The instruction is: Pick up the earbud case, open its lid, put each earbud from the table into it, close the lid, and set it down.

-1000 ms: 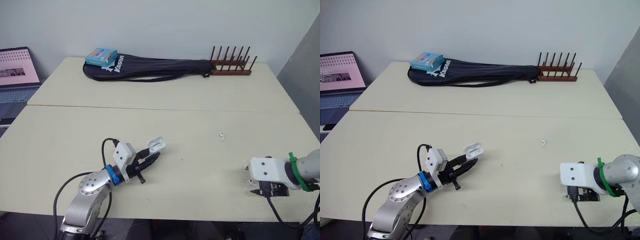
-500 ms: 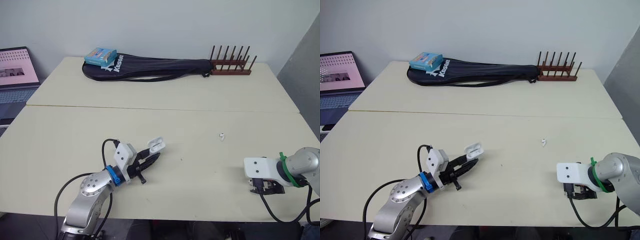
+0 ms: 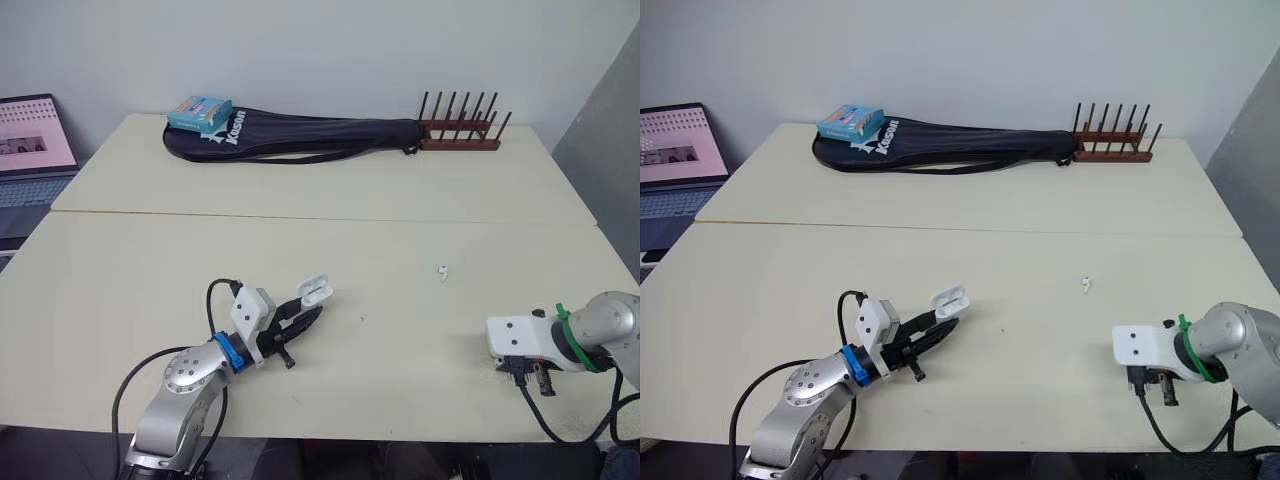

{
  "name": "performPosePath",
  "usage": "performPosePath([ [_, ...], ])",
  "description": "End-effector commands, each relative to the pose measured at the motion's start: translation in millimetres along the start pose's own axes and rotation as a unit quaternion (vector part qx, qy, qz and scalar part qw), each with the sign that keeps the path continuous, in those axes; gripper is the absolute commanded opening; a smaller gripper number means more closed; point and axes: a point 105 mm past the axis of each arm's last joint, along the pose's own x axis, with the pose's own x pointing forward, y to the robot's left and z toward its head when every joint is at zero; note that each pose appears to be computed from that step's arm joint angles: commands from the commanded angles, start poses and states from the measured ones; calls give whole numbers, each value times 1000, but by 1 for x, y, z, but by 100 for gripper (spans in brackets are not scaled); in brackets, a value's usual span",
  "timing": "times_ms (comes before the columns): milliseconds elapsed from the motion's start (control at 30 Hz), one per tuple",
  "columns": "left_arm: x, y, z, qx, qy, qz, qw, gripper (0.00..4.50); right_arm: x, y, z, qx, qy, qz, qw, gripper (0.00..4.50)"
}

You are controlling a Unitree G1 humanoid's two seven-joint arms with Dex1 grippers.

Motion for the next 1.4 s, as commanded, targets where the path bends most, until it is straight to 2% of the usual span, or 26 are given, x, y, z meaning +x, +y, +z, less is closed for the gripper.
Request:
performPosePath([
  [33,5,-5,16,15,-34,-18,999,75,-25,-16,34,0,-86,-28,996,38],
  [200,16,-6,31,20,-66,-26,997,75,-46,-35,99,68,-289,-51,953,38],
  [333,27,-5,47,35,-99,-21,994,75,-58,-52,150,110,-449,-95,881,38],
  [400,31,-5,53,42,-110,-18,993,75,-60,-47,169,124,-513,-82,845,38],
  [500,36,-7,60,47,-123,-18,991,75,-51,-38,191,144,-571,-68,805,38],
  [633,39,-10,63,45,-130,-16,990,75,-35,-37,205,187,-595,-71,779,38],
  [833,41,-11,63,41,-133,-15,990,75,-23,-42,212,200,-605,-99,764,38],
  [1400,44,-11,67,36,-142,-13,989,75,2,-39,202,199,-581,-129,779,38],
])
